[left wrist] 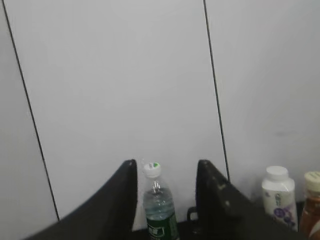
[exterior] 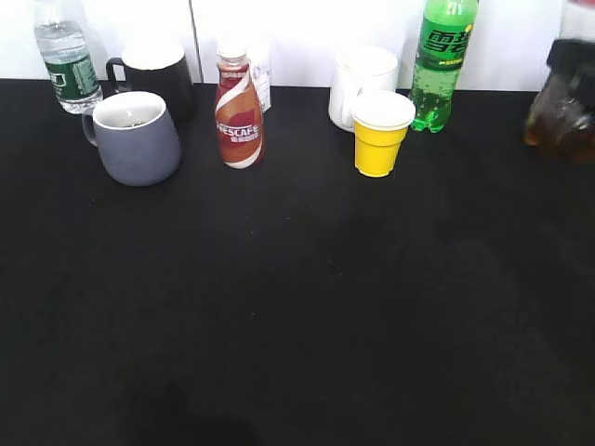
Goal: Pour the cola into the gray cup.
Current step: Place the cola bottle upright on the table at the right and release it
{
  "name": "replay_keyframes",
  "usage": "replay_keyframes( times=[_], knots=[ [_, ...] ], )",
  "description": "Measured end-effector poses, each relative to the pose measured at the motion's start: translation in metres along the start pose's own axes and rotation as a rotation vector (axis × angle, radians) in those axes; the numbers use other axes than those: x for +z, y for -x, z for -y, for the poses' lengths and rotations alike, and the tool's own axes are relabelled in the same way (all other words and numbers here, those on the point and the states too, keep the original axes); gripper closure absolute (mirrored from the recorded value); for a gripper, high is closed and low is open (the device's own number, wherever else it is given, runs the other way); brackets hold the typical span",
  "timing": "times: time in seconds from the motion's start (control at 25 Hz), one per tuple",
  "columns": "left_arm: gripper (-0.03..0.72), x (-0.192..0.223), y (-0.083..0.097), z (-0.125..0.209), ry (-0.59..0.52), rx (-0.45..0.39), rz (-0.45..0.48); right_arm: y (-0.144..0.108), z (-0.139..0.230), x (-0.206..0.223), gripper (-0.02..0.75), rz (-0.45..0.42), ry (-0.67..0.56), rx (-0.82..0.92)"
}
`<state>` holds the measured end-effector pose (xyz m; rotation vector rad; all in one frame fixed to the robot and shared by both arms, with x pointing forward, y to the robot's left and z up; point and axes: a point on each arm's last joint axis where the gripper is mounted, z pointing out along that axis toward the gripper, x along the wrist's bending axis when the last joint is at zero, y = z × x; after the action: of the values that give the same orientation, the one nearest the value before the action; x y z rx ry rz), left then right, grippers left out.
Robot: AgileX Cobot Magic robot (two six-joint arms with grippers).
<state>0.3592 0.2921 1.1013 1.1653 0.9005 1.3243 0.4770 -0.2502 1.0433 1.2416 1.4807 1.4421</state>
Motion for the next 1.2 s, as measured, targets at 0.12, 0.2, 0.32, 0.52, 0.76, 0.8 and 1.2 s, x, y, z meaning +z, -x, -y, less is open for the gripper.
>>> replay_keyframes(
  times=[0.12, 0.2, 0.32, 0.52, 0.76, 0.8, 1.2],
  knots=[
    [0.385, -0.002, -0.001, 0.001, -0.024, -0.002, -0.014, 0.015, 0.025, 0.025, 0.362, 0.072, 0.155, -0.008],
    [0.386, -0.002, -0.001, 0.001, -0.024, -0.002, -0.014, 0.023, 0.051, 0.046, 0.362, 0.077, 0.236, -0.030],
    [0.386, -0.002, -0.001, 0.001, -0.024, 0.000, -0.013, 0.037, 0.097, 0.072, 0.362, 0.151, 0.094, -0.102],
    [0.386, -0.002, -0.001, 0.002, -0.027, 0.005, -0.012, 0.041, 0.092, 0.103, 0.362, 0.149, 0.150, -0.130],
    [0.386, -0.002, -0.001, 0.002, -0.035, 0.013, -0.012, 0.045, 0.106, 0.106, 0.363, 0.167, 0.108, -0.119],
    [0.386, -0.002, -0.001, 0.002, -0.035, 0.013, -0.012, 0.045, 0.106, 0.106, 0.363, 0.167, 0.108, -0.119],
    [0.386, -0.002, -0.001, 0.002, -0.037, 0.018, -0.011, 0.048, 0.130, 0.110, 0.363, 0.164, 0.094, -0.001]
  ],
)
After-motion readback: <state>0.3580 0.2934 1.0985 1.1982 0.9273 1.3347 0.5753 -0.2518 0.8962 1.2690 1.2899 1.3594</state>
